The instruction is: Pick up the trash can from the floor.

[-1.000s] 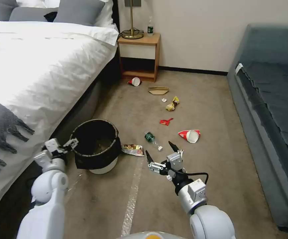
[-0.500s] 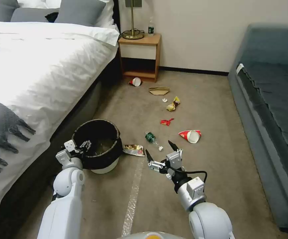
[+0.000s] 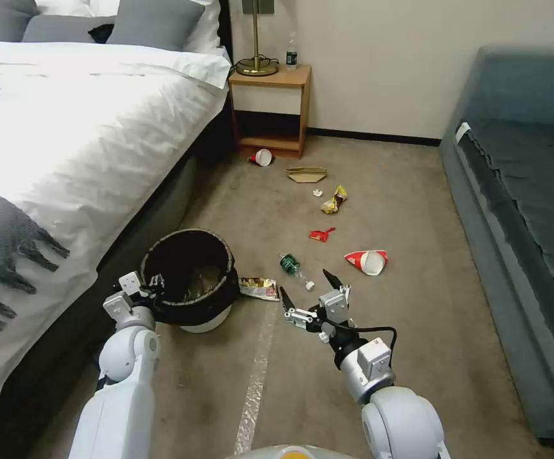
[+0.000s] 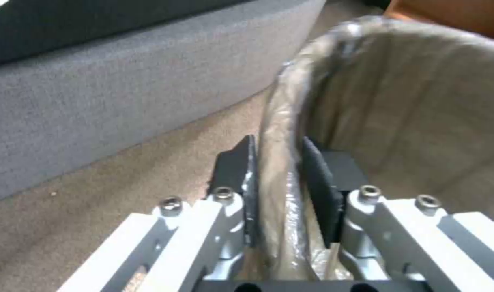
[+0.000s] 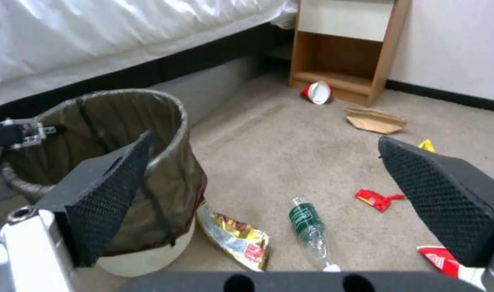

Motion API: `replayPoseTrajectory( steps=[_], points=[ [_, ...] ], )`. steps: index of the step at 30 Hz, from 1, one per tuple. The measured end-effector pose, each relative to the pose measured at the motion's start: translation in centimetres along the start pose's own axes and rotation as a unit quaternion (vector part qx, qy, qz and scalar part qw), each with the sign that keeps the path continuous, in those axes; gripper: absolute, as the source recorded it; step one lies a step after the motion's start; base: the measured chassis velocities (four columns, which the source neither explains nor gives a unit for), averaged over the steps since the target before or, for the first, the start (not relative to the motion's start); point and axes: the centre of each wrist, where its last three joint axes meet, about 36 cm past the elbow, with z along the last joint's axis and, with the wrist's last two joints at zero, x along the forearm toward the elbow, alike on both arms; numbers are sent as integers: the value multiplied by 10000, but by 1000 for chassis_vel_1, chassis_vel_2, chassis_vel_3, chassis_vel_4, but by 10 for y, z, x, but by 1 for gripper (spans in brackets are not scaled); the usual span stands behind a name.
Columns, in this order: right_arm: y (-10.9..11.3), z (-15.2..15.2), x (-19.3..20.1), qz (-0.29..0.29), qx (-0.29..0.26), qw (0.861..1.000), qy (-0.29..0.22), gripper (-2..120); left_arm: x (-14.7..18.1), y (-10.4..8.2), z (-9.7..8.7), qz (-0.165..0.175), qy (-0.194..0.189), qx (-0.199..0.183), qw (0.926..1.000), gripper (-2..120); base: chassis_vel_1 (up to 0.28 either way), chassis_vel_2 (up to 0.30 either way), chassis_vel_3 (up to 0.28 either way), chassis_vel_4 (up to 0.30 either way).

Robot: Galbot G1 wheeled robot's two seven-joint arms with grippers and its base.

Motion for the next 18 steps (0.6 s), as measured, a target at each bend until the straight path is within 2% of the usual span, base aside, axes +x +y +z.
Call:
replayPoseTrajectory(
  steps=[4,11,14,15,17,18],
  points=[
    [0,0,0,0,0,10000,-2,100,2,2,-1,4,-9,35,10000,7,0,0,0,0],
    [0,0,0,-1,-4,10000,-5,100,11,1,-5,46,-57,51,10000,7,0,0,0,0],
    [0,0,0,-1,-11,10000,-9,100,30,-2,-20,149,-242,103,9995,6,0,0,0,0],
    [0,0,0,-1,-11,10000,-9,100,30,-2,-20,149,-242,103,9995,6,0,0,0,0],
    [0,0,0,-2,-18,10000,-18,100,47,-4,-34,199,-463,146,9986,6,0,0,0,0],
    [0,0,0,-2,-18,10000,-18,100,47,-4,-34,199,-463,146,9986,6,0,0,0,0]
  ],
)
